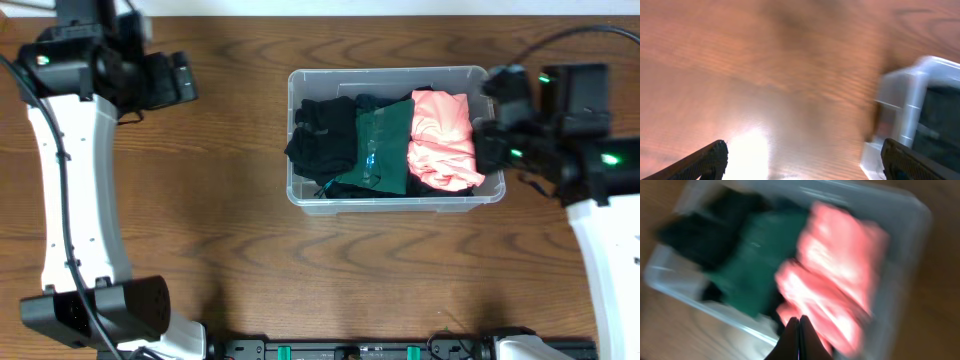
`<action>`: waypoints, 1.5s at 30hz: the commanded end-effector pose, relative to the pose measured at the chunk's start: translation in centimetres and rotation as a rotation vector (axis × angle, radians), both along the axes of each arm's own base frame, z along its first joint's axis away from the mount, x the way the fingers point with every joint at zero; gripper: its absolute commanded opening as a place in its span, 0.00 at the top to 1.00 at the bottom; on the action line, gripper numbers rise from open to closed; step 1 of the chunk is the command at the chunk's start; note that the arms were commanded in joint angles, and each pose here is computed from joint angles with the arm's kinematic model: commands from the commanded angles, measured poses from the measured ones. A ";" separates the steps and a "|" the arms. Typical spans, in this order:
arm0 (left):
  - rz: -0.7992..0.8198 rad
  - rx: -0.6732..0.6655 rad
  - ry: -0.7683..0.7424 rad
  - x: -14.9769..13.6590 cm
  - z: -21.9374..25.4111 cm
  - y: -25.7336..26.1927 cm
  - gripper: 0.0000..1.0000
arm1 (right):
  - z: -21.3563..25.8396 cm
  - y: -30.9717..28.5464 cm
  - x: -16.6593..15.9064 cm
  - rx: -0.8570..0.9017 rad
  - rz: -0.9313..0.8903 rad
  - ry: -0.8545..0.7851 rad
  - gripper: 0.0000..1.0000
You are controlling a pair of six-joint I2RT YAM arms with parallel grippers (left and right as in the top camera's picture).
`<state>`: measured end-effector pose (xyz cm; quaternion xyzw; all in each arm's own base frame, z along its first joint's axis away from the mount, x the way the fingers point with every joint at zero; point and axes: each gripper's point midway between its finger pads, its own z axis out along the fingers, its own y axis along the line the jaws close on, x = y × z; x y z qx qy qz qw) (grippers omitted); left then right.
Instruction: Pack container
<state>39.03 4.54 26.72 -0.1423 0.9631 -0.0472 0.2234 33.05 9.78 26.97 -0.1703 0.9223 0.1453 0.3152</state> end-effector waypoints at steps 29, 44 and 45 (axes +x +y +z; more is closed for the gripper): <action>0.338 -0.039 0.062 -3.4 -0.9 8.5 0.02 | -14.7 20.2 2.4 -0.020 0.371 0.198 0.98; -0.026 -0.025 0.007 -1.0 -0.8 3.3 0.02 | 4.4 -1.1 5.9 -0.104 -0.221 -0.197 0.01; -0.050 -0.031 0.007 -0.8 -1.0 2.5 0.02 | 4.1 -2.7 6.0 -0.108 -0.264 -0.180 0.01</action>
